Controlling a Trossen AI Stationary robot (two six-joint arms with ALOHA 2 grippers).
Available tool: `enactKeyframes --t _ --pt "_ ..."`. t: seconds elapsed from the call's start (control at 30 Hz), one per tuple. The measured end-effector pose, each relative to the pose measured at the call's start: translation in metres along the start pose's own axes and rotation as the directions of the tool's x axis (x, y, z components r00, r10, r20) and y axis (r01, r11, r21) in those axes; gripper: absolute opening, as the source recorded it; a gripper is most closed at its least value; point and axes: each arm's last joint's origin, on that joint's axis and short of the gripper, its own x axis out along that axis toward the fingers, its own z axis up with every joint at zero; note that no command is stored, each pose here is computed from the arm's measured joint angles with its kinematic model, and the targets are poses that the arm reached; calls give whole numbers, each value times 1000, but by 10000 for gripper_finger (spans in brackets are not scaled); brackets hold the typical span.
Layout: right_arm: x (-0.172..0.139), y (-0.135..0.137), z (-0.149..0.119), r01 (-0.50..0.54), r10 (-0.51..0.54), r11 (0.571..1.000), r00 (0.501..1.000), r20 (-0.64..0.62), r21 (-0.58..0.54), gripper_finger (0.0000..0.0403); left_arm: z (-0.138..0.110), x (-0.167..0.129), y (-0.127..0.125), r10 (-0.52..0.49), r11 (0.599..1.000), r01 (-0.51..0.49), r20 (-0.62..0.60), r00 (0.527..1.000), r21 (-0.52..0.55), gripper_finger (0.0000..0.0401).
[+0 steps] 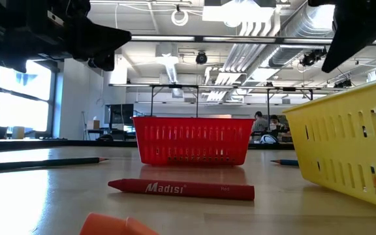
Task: Sort crayons/erasers/pens/pencils in bins
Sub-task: Put the orange eraser into the yellow bin
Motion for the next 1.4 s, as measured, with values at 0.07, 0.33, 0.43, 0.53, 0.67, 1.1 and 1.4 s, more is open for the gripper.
enactKeyframes --t 0.07,0.33,0.43,0.53,0.67,1.1,1.4 --pt "5 5 -3 14 -14 1000 1000 -11 -4 11 -1 0 0 -2 1000 2 -14 1000 -3 0" --pt "28 25 -16 46 -47 999 996 -80 -13 79 -2 0 0 -3 1000 2 -19 1000 -20 1" --pt "37 32 -19 33 -35 999 994 -104 -16 105 -2 0 -3 -15 1000 15 -19 1000 -22 0" --pt "46 39 -23 26 -30 999 989 -141 -33 122 -2 0 -7 -34 999 34 -17 999 -21 1" --pt "55 44 -28 38 -46 998 983 -175 -51 130 -1 0 -11 -57 998 57 -17 998 -22 0" --pt "47 58 -25 -105 92 975 993 -77 -197 92 -8 16 -47 62 996 -32 -373 926 86 1" --pt "40 82 -14 -252 306 873 949 68 -417 18 32 22 -98 38 988 74 -673 739 137 1"
